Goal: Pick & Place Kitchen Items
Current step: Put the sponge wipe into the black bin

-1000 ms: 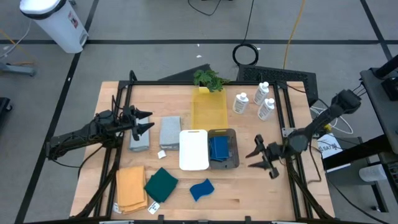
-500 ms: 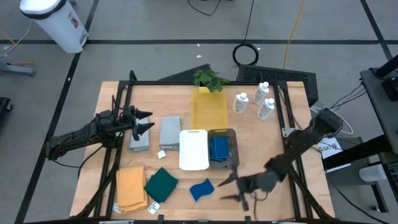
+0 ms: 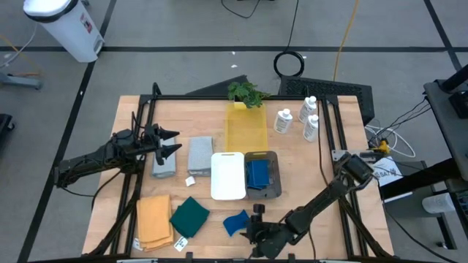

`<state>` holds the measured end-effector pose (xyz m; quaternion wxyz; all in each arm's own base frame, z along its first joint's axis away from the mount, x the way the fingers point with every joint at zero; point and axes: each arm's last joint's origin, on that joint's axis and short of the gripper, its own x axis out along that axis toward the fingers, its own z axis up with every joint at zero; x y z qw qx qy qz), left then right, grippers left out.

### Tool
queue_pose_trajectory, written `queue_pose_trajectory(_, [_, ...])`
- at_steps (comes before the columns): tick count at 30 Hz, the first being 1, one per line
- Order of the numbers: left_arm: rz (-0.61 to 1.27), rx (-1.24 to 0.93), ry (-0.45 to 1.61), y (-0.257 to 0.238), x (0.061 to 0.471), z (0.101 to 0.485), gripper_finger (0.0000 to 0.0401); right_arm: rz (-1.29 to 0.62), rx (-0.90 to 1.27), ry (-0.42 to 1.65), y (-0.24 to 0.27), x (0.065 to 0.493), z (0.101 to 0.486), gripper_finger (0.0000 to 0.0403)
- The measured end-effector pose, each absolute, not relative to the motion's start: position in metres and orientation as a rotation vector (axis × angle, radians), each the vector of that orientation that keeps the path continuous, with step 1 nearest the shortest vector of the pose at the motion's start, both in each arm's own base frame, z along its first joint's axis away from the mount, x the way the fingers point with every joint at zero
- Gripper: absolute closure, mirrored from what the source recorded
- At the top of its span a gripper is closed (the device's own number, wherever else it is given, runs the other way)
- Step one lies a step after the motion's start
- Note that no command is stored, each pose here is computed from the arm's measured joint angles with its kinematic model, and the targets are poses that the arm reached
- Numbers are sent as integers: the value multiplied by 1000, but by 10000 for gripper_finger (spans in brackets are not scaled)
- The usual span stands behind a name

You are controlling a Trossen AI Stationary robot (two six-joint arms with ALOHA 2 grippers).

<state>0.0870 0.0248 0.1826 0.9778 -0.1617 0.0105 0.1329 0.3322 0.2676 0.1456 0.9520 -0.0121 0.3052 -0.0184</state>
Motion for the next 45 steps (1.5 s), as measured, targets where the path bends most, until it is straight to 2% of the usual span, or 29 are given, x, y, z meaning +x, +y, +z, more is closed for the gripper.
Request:
queue_pose_trajectory(5, [267, -326, 21, 25, 87, 183, 77, -85, -2, 685, 262, 335, 127, 360])
queue_pose_trajectory(8, [268, -326, 21, 25, 87, 183, 77, -11, -1, 762, 262, 333, 125, 396])
queue_pose_trajectory(14, [268, -326, 21, 25, 87, 183, 77, 147, 42, 981, 259, 321, 127, 388])
queue_pose_trajectory(19, [268, -326, 21, 25, 87, 183, 77, 161, 32, 1096, 260, 301, 143, 400])
queue_pose_trajectory(27, [268, -326, 21, 25, 87, 183, 77, 55, -62, 873, 268, 286, 178, 392])
queue_pose_trajectory(31, [268, -326, 21, 25, 87, 183, 77, 130, -48, 759, 281, 287, 185, 360])
queue_pose_trajectory(38, [268, -326, 21, 25, 87, 183, 77, 103, 161, 587, 280, 288, 173, 231])
queue_pose_trajectory(42, [268, -326, 21, 25, 87, 183, 77, 92, 230, 673, 263, 292, 156, 171])
queue_pose_trajectory(45, [268, -326, 21, 25, 87, 183, 77, 59, 299, 744, 247, 296, 147, 147])
